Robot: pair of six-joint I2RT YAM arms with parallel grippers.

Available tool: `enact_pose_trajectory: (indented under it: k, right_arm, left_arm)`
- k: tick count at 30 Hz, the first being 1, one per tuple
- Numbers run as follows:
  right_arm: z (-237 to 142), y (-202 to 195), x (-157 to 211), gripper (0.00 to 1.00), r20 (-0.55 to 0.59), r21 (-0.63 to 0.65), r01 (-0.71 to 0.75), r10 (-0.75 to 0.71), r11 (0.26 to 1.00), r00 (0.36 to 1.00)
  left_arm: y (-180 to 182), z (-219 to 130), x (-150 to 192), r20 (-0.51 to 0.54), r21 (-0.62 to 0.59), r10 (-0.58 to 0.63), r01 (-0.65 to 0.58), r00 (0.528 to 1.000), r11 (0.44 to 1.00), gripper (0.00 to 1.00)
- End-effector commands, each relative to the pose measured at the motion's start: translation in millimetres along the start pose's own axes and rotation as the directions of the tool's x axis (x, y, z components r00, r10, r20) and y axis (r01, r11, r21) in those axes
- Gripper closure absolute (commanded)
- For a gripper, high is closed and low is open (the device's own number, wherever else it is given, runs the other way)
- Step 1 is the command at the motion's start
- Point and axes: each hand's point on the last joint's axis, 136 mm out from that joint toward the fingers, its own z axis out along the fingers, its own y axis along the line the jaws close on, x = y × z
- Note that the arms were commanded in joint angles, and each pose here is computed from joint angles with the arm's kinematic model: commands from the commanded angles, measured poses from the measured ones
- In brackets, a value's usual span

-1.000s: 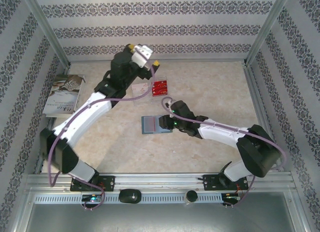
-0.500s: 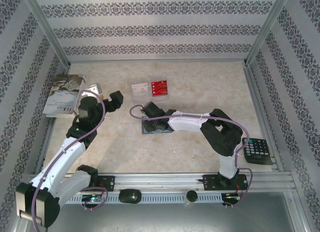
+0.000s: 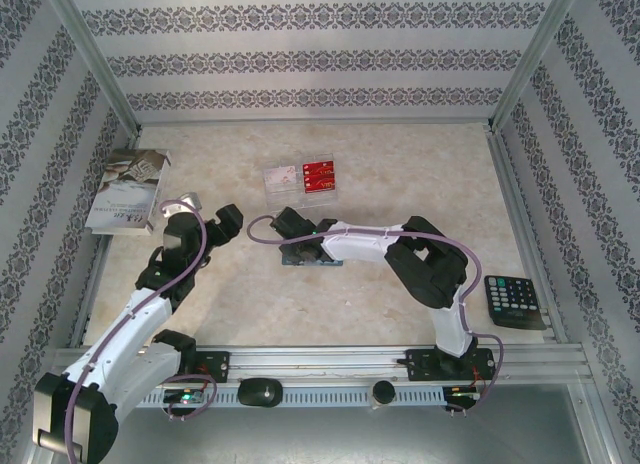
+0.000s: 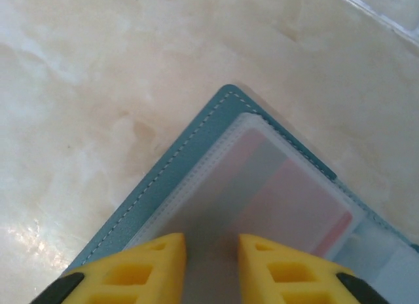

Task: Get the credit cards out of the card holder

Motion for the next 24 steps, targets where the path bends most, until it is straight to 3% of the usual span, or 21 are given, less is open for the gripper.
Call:
enact_pose_trajectory:
  k: [1, 4, 5, 9, 12, 14, 15, 18, 24]
  right_arm:
    - [20.6, -7.2, 59.9, 0.82, -0.178, 0.029, 0.029, -0.023, 0.999, 0.984]
    - [19.4, -6.8, 58.0, 0.92, -0.17, 0.012, 0.013, -0.01, 1.0, 0.985]
    - [17.6, -6.3, 56.1, 0.92, -0.163, 0.002, 0.006, -0.006, 1.0, 0.987]
    - [0.3, -2.0, 31.7, 0.78, -0.074, -0.081, -0.062, 0.056, 0.995, 0.996]
    - [-9.3, -4.0, 17.7, 0.8, -0.048, -0.129, -0.107, 0.101, 0.986, 0.994]
    - [-14.7, -4.2, 10.9, 0.87, -0.031, -0.141, -0.119, 0.116, 0.983, 0.993]
    - [-16.3, -6.5, 8.6, 0.84, -0.026, -0.135, -0.121, 0.118, 0.983, 0.993]
    - [-20.9, -12.8, 6.9, 0.55, -0.005, -0.088, -0.101, 0.101, 0.991, 0.995]
    - [-12.4, -20.3, 11.4, 0.5, -0.033, 0.021, -0.016, 0.017, 1.0, 0.999]
  left_arm:
    - [-2.1, 3.7, 14.3, -0.049, 0.028, -0.011, 0.013, 0.999, 1.0, 0.13]
    - [-4.7, 8.1, 24.0, -0.081, 0.037, 0.005, -0.002, 0.997, 0.999, 0.15]
    - [-3.7, 9.2, 27.3, -0.09, 0.03, 0.006, -0.003, 0.996, 1.0, 0.15]
    - [-6.6, 14.4, 38.6, -0.108, 0.055, 0.005, 0.001, 0.994, 0.998, 0.15]
    - [-5.2, 21.7, 50.9, -0.142, 0.05, 0.004, 0.004, 0.99, 0.999, 0.15]
    - [-6.2, 25.6, 57.0, -0.157, 0.06, 0.002, 0.008, 0.988, 0.998, 0.16]
    - [-5.5, 27.1, 60.0, -0.165, 0.058, 0.0, 0.01, 0.986, 0.998, 0.16]
    - [-6.3, 28.4, 62.5, -0.171, 0.065, 0.006, 0.006, 0.985, 0.998, 0.16]
    - [-9.3, 24.3, 56.1, -0.149, 0.076, 0.031, -0.02, 0.988, 0.997, 0.16]
